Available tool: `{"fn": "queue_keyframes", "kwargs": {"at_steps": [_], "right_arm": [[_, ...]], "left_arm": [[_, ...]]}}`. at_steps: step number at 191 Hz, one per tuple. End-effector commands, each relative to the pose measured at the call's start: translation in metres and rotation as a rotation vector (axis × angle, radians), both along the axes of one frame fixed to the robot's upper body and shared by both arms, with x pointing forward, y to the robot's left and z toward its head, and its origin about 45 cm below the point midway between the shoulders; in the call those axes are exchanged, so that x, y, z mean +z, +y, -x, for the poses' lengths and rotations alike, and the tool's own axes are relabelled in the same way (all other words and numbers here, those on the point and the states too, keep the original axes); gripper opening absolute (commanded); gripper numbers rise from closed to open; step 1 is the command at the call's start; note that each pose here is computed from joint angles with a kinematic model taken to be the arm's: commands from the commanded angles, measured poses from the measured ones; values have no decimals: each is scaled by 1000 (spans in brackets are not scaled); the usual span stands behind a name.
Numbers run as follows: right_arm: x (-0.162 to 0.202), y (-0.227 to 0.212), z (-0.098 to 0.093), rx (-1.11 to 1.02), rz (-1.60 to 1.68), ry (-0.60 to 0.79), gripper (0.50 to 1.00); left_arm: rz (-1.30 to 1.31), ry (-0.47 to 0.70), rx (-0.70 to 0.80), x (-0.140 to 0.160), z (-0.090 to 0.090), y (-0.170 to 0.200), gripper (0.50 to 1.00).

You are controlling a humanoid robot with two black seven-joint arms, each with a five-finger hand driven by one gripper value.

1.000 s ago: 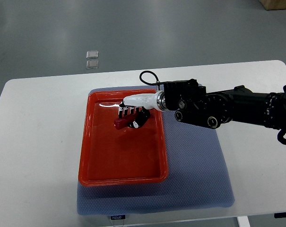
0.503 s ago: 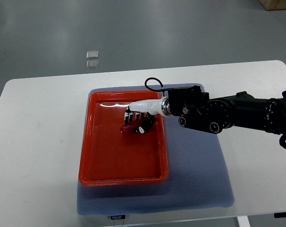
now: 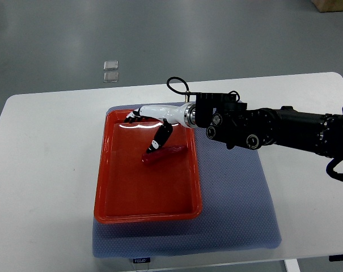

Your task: Place red pepper on red tray

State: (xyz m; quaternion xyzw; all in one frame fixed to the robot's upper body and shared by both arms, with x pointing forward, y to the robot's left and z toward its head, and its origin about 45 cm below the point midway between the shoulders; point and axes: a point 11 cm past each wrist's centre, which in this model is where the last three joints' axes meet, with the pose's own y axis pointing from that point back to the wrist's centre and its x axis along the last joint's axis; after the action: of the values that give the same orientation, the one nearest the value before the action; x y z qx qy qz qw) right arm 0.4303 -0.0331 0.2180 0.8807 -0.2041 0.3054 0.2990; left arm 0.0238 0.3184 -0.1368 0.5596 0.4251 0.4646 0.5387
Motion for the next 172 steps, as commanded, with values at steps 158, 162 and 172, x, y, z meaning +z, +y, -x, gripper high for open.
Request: {"fn": "queue_keyframes", "kwargs": {"at_steps": [158, 162, 172], "right_arm": [[-30, -211, -26, -1053, -1584, 459, 903], [-30, -210, -26, -1046, -1587, 459, 903], [-29, -210, -26, -1040, -1589, 461, 903]], "left_arm": [[1, 2, -1, 0, 1, 0, 1000], [0, 1, -1, 0, 1, 0, 1000], [3, 2, -1, 0, 1, -1, 1000]]}}
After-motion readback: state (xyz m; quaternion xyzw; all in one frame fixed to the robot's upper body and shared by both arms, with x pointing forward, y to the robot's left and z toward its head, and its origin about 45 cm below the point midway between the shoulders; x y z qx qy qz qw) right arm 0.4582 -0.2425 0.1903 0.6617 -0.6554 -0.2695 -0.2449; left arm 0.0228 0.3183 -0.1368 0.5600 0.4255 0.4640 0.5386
